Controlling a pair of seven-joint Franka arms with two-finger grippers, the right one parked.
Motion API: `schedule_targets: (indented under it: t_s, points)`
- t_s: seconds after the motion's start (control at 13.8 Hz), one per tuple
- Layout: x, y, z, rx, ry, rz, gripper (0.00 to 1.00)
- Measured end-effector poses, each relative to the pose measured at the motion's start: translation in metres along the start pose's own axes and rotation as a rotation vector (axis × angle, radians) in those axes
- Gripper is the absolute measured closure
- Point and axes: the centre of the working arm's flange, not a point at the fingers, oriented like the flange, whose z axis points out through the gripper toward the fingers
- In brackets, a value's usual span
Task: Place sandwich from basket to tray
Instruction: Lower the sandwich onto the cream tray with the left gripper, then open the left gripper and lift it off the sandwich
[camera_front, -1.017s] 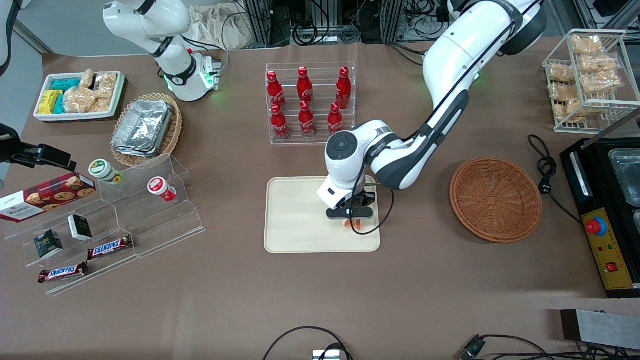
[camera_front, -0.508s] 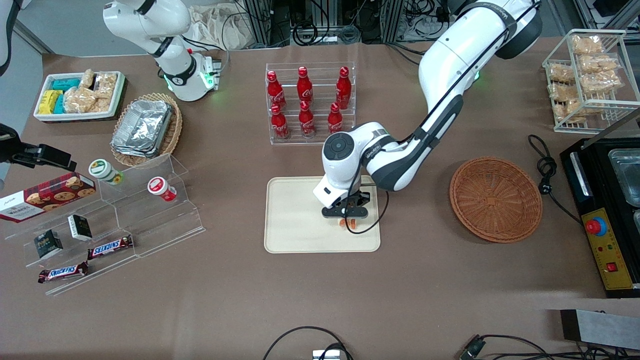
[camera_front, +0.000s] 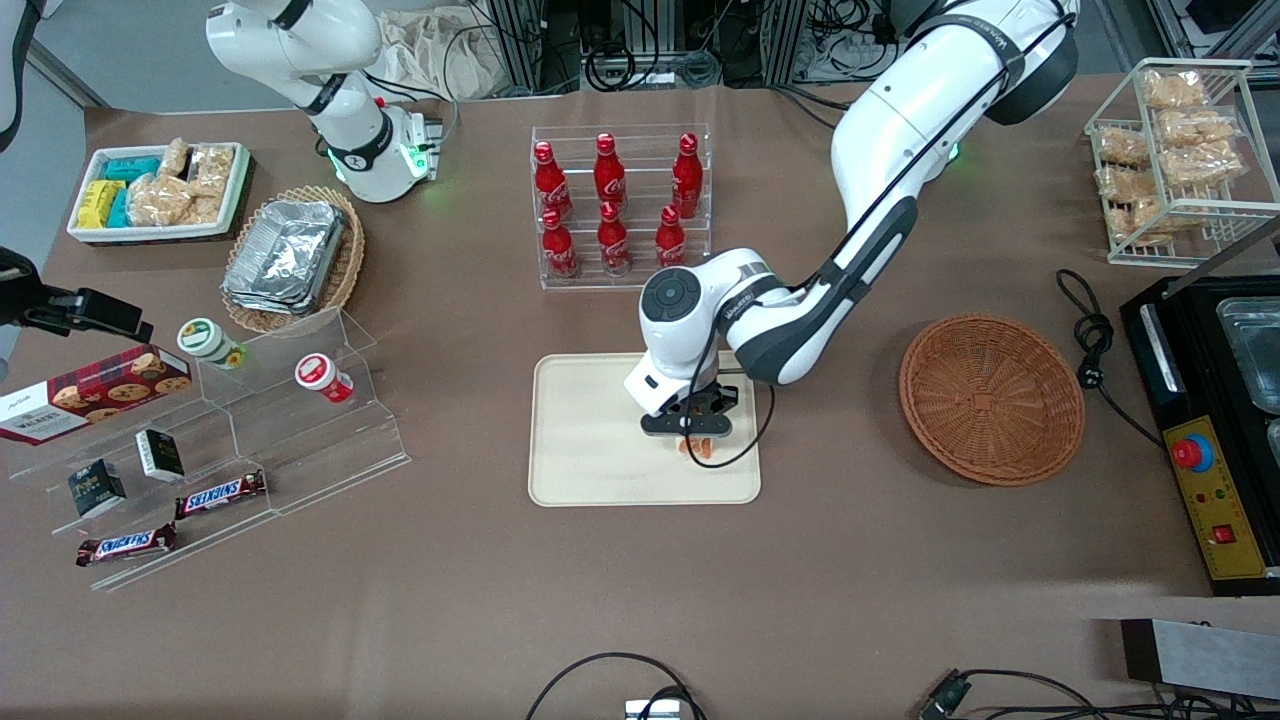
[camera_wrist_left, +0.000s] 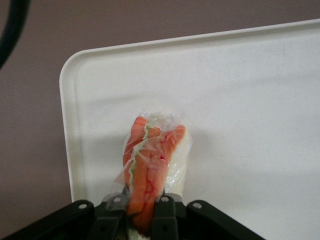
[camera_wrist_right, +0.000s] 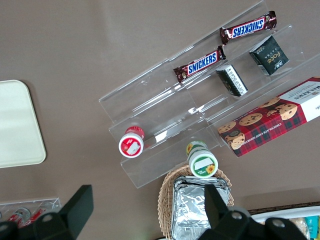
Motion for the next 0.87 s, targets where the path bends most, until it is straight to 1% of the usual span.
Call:
schedule_targets:
  t_s: [0.07, 0.22, 0.29, 0.36, 0.51, 0.58, 0.65, 0.87]
  points:
    - [0.0, 0.0, 0.0, 0.002, 0.004, 0.0, 0.75]
    - [0.001, 0.0, 0.0, 0.003, 0.007, -0.003, 0.56]
    - [0.002, 0.0, 0.0, 0.002, 0.008, -0.004, 0.44]
    - [0.003, -0.001, -0.001, 0.001, 0.01, -0.006, 0.35]
    - [0.007, -0.001, -0.004, -0.003, 0.017, -0.013, 0.13]
    - [0.01, -0.002, -0.007, -0.006, 0.021, -0.018, 0.04]
    - [0.013, -0.003, -0.009, -0.008, 0.025, -0.022, 0.0]
    - [0.016, -0.004, -0.012, -0.011, 0.031, -0.029, 0.0]
